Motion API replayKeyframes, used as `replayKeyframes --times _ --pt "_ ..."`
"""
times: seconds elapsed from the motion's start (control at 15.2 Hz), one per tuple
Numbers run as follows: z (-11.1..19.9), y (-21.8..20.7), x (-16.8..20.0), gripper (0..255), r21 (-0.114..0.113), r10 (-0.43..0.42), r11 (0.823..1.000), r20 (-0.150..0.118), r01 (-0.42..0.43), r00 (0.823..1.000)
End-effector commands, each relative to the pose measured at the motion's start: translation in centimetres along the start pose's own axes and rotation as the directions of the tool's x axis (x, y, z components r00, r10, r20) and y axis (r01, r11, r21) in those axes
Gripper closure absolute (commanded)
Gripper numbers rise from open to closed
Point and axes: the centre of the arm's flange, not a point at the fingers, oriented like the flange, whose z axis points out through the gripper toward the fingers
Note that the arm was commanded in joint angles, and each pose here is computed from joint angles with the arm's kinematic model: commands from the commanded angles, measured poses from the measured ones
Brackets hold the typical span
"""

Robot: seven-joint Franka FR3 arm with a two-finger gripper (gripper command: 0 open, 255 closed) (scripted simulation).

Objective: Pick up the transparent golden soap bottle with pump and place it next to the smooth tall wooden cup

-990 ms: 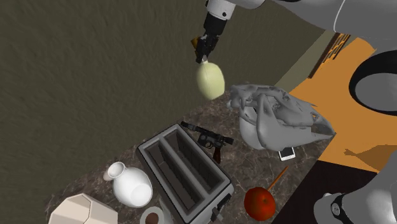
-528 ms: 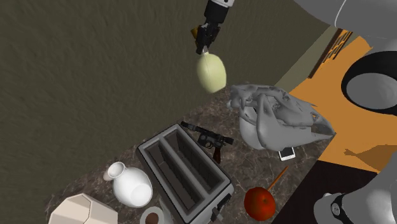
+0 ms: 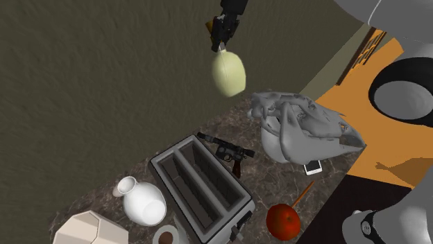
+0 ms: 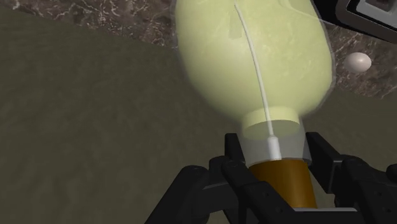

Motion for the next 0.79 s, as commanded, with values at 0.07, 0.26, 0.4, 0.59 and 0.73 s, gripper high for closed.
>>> replayKeyframes --times 0.07,0.26,0.4,0.59,0.73 --pt "0.4 -3.5 -1.1 255 0.0 -0.001 1.0 -0.001 0.001 1.0" --pt "0.9 -7.3 -2.0 255 0.0 -0.001 1.0 -0.001 0.001 1.0" --pt "1.3 -9.8 -2.7 255 0.0 -0.001 1.0 -0.001 0.001 1.0" --pt "1.8 -13.6 -3.6 255 0.0 -0.001 1.0 -0.001 0.001 1.0" --pt "2.1 -16.2 -4.3 255 0.0 -0.001 1.0 -0.001 0.001 1.0"
